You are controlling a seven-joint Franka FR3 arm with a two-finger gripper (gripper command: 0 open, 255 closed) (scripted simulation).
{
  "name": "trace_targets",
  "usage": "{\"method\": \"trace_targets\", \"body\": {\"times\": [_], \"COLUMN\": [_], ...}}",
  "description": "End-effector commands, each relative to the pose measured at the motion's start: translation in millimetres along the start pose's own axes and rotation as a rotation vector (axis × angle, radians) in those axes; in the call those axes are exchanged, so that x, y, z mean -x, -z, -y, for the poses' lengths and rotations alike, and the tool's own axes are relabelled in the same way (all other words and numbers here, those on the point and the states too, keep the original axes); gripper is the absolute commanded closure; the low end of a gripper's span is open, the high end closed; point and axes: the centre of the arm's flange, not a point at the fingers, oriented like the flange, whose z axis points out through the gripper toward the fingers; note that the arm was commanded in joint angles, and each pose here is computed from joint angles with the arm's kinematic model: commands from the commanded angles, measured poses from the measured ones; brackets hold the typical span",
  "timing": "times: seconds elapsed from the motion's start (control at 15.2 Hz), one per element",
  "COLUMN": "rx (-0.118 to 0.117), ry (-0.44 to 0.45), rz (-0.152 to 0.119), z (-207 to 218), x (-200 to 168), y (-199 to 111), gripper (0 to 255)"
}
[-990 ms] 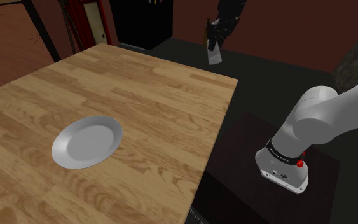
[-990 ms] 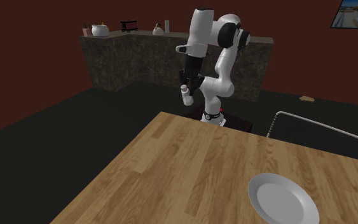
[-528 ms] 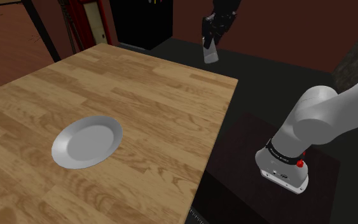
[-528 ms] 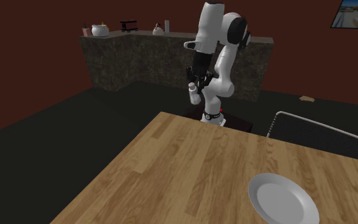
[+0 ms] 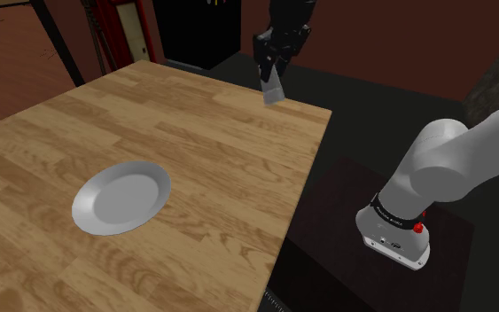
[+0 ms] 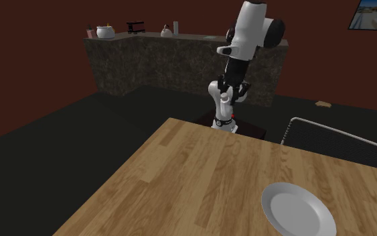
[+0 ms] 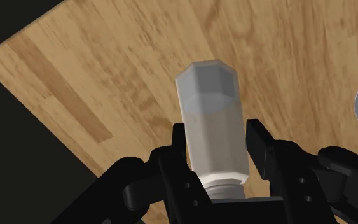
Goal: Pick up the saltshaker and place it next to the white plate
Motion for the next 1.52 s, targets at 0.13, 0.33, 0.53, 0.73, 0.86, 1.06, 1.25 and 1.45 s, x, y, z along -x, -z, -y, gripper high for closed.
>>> {"method": "trace_targets", "body": {"times": [0.13, 0.33, 0.53, 0.73, 0.86, 1.06, 1.25, 1.45], "rx": [-0.001, -0.001, -0.001, -0.001, -0.001, -0.001, -0.001, -0.001], "ry": [-0.001, -0.001, -0.001, -0.001, -0.001, -0.001, -0.001, -0.001], "rz": [0.0, 0.0, 0.0, 0.0, 0.0, 0.0, 0.0, 0.0], "z": [53, 92, 131, 169, 195, 234, 273, 312], "x": [10, 18, 25, 33, 38, 45, 53, 60], "y": [4, 7, 9, 12, 14, 17, 20, 22], "gripper": [255, 255, 255, 255, 255, 255, 255, 255]}}
